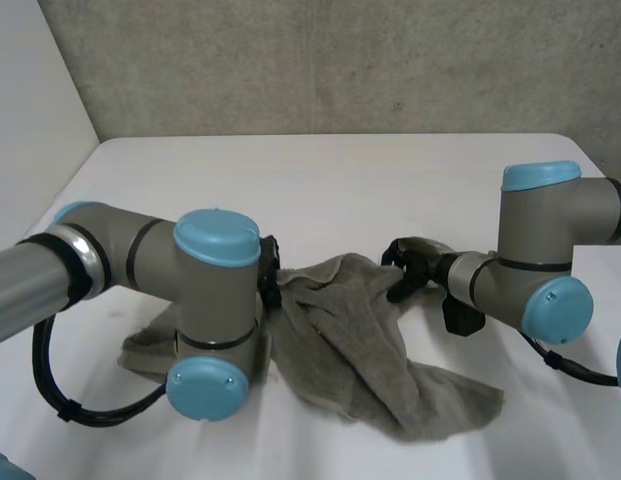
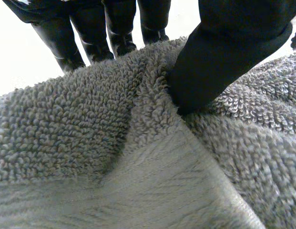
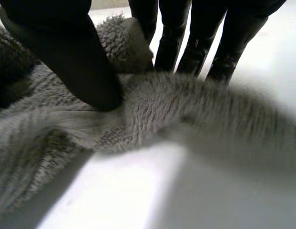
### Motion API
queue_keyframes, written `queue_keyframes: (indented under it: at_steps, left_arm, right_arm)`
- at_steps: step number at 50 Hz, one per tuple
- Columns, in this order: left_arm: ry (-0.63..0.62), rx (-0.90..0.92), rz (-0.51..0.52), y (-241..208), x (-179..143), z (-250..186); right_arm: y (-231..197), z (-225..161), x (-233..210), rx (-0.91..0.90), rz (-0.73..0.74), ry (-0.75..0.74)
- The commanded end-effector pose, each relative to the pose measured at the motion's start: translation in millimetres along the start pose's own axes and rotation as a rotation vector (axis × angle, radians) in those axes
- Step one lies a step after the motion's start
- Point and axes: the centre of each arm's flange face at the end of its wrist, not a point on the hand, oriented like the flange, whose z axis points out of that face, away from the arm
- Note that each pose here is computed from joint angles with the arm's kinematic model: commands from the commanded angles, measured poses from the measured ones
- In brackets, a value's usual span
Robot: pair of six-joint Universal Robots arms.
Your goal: Fold the towel.
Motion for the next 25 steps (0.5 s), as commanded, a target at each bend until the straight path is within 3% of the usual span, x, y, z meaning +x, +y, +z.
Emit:
queue_keyframes:
  at_steps: [1, 5, 6, 7, 9, 10, 12, 17, 21, 25]
  left_arm:
    - [-0.031, 0.147, 0.041, -53.1, -11.2, 15.5]
    - [-0.031, 0.264, 0.071, -94.6, -15.2, 22.2]
    - [-0.005, 0.326, 0.092, -116.8, -13.9, 23.0]
    - [0.033, 0.391, 0.113, -139.7, -11.9, 21.8]
    - [0.087, 0.46, 0.134, -163.2, -8.4, 18.1]
    - [0.14, 0.53, 0.15, -186.8, -7.1, 12.9]
    - [0.193, 0.584, 0.161, -205.4, -5.9, 6.4]
    - [0.316, 0.676, 0.184, -239.3, -4.5, -18.0]
    - [0.318, 0.63, 0.17, -235.4, -14.5, -18.2]
    - [0.303, 0.396, 0.11, -188.7, -33.9, -9.3]
  right_arm:
    - [-49.7, -3.8, -6.9, 0.197, -0.061, -0.016]
    - [-97.5, -20.9, -17.9, 0.399, -0.123, -0.041]
    - [-120.3, -31.6, -23.9, 0.51, -0.162, -0.049]
    - [-120.6, -31.7, -23.9, 0.511, -0.163, -0.049]
    - [-164.9, -63.2, -38.1, 0.748, -0.255, -0.054]
    - [-165.2, -63.4, -38.2, 0.749, -0.255, -0.054]
    - [-192.6, -94.6, -50.0, 0.946, -0.34, -0.044]
    - [-206.7, -124.5, -60.0, 1.135, -0.446, -0.014]
    - [-190.1, -119.3, -57.8, 1.066, -0.467, -0.002]
    - [-150.6, -102.0, -48.1, 0.848, -0.499, 0.034]
